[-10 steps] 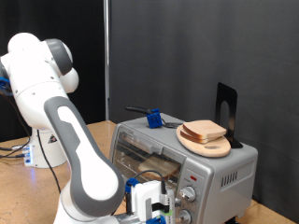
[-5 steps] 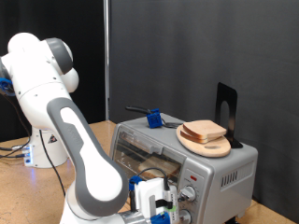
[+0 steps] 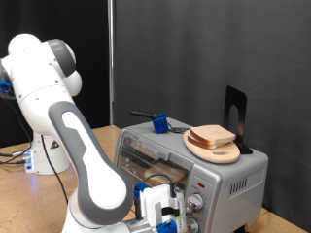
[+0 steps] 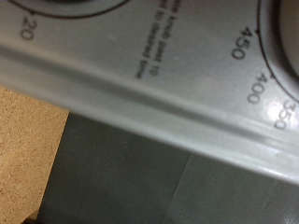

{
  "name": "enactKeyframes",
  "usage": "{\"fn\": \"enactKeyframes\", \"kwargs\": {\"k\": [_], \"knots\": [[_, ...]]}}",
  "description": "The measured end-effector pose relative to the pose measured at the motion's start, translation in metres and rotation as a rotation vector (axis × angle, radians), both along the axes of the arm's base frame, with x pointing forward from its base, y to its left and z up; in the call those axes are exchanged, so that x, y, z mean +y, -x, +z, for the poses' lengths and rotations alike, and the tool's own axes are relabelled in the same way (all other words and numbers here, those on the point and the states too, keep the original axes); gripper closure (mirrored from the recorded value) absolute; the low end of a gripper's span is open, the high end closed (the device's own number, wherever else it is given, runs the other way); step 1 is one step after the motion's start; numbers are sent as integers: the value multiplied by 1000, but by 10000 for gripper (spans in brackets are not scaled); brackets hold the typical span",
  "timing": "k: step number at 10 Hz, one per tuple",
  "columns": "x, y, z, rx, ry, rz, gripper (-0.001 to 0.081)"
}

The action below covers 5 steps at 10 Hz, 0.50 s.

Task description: Make a piece of toast with the oven

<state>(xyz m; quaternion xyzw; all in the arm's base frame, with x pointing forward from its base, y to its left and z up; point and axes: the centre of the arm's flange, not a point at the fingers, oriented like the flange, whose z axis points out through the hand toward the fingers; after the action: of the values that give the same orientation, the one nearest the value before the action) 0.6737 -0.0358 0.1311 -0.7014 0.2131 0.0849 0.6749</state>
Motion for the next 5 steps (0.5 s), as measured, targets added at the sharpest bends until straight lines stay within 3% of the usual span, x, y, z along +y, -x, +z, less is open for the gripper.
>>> {"fn": "enactKeyframes", "kwargs": {"k": [1,2,3,4,5], "knots": [[-1,0,1,0,1,-1,550],[-1,0,1,-1,2,-1,685],[-2,0,0,2,11,-10,685],[-2,0,0,3,15,-12,780],[-3,0,0,3,16,-14,780]]}}
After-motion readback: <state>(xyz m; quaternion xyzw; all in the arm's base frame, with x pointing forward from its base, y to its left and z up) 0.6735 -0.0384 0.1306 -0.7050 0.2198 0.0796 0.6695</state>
